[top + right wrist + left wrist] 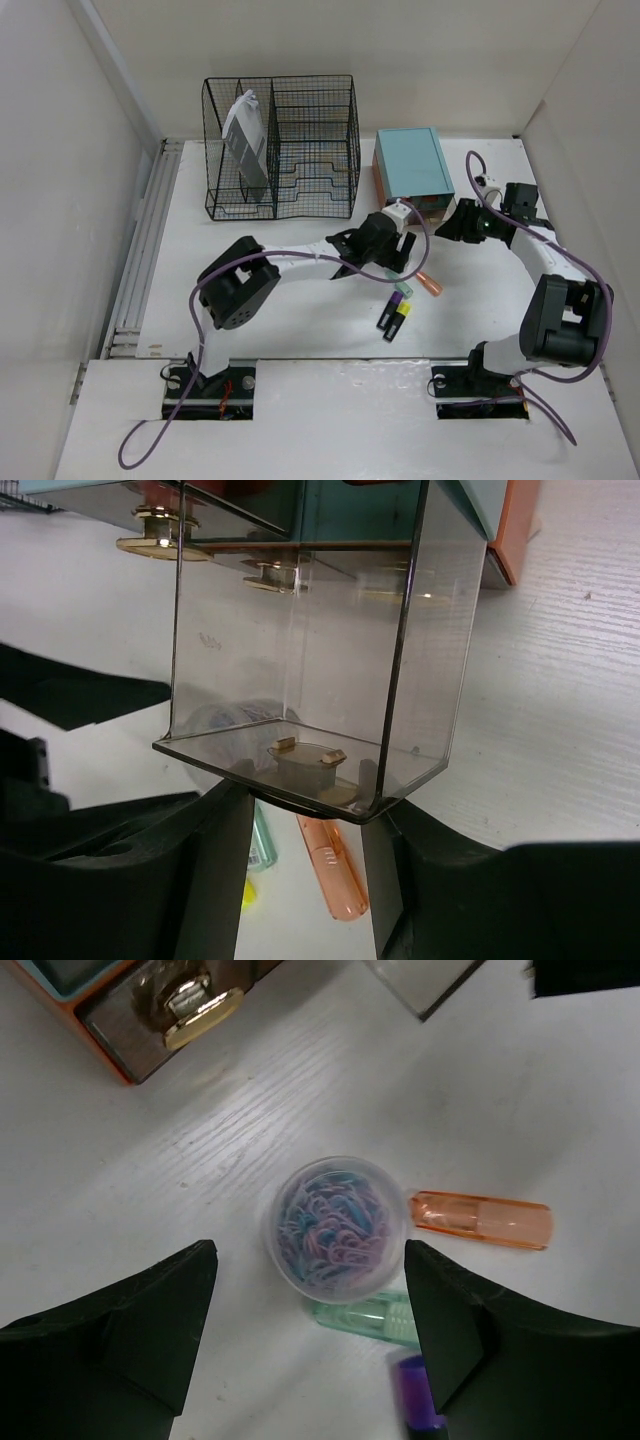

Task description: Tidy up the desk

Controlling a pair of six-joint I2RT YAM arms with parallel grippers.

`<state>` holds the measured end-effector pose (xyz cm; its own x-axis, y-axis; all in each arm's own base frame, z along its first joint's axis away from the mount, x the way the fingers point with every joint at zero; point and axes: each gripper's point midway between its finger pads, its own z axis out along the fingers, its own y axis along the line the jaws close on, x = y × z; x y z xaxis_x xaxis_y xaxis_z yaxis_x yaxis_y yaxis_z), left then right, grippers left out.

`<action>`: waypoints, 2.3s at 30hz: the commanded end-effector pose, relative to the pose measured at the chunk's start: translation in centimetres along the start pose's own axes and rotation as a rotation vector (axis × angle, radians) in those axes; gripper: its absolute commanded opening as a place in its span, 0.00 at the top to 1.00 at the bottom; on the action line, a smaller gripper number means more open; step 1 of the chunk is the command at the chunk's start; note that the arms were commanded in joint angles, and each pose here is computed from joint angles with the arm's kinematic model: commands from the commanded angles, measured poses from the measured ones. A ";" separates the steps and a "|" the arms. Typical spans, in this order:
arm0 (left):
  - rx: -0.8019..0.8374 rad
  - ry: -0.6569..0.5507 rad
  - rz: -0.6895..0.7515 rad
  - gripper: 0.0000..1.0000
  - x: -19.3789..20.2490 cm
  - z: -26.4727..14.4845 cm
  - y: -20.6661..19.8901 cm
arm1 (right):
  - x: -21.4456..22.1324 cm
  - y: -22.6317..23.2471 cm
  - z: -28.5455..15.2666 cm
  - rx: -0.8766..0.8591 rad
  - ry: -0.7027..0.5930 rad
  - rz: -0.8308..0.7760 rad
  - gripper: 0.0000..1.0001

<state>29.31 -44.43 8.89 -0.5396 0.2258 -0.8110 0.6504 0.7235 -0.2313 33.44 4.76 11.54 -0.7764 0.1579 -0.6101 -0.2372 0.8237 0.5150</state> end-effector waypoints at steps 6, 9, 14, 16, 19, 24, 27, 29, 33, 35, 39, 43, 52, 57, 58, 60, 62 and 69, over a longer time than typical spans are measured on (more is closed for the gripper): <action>-0.083 0.028 0.054 0.27 -0.3 1.9 1.1 | 4.7 0.1 -0.3 -0.039 0.176 0.040 0.69; -0.089 0.046 0.066 0.26 0.3 2.0 1.3 | 4.8 0.4 -0.3 -0.051 0.181 0.047 0.69; -0.066 0.056 0.065 0.26 0.6 1.7 1.0 | 5.1 1.0 -0.4 -0.083 0.200 0.072 0.70; -0.067 0.059 0.065 0.26 1.2 1.5 1.2 | 5.3 1.2 -0.5 -0.094 0.208 0.083 0.70; -0.033 0.048 0.062 0.26 1.0 1.1 0.6 | 5.1 1.4 -0.6 -0.104 0.206 0.075 0.71; 0.014 0.024 0.068 0.26 0.8 0.3 -0.8 | 4.9 1.6 -0.8 -0.104 0.199 0.068 0.73; 0.025 0.018 0.067 0.26 0.5 0.1 -1.1 | 4.8 1.7 -0.9 -0.103 0.192 0.061 0.73; 0.033 0.020 0.072 0.26 0.6 0.0 -1.5 | 4.8 1.7 -0.9 -0.103 0.192 0.061 0.73; 0.052 -0.009 0.069 0.26 -0.2 -0.4 -2.0 | 4.9 1.9 -1.0 -0.112 0.190 0.062 0.73; 0.062 -0.016 0.082 0.26 -0.4 -0.7 -2.5 | 4.9 1.9 -1.0 -0.112 0.190 0.062 0.73; 0.055 -0.029 0.081 0.26 -0.7 -0.9 -2.4 | 4.9 1.9 -1.0 -0.112 0.190 0.062 0.73; 0.053 -0.025 0.091 0.26 -0.9 -0.7 -2.4 | 4.8 2.2 -1.2 -0.121 0.182 0.056 0.73; 0.004 -0.012 0.133 0.26 -1.4 1.6 -1.9 | 4.9 1.9 -1.2 -0.116 0.177 0.062 0.73; 0.019 -0.026 0.131 0.29 -2.5 2.0 -2.6 | 4.8 2.0 -1.2 -0.126 0.175 0.054 0.73; 0.019 -0.024 0.131 0.30 -2.4 2.3 -2.6 | 4.8 2.0 -1.2 -0.126 0.175 0.054 0.73; 0.016 -0.016 0.132 0.32 -2.2 2.3 -2.6 | 5.1 2.2 -1.2 -0.137 0.179 0.061 0.73; 0.016 -0.016 0.132 0.32 -2.2 2.3 -2.6 | 5.1 1.9 -1.3 -0.132 0.174 0.067 0.73; -0.003 0.010 0.136 0.32 -0.9 2.3 -1.8 | 5.0 2.1 -1.3 -0.142 0.172 0.059 0.73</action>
<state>29.65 -47.25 7.89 -0.4736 0.3335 -0.8152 0.7125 0.6891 -0.1320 32.13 4.87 11.63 -0.7969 0.1143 -0.5932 -0.2948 0.7836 0.5469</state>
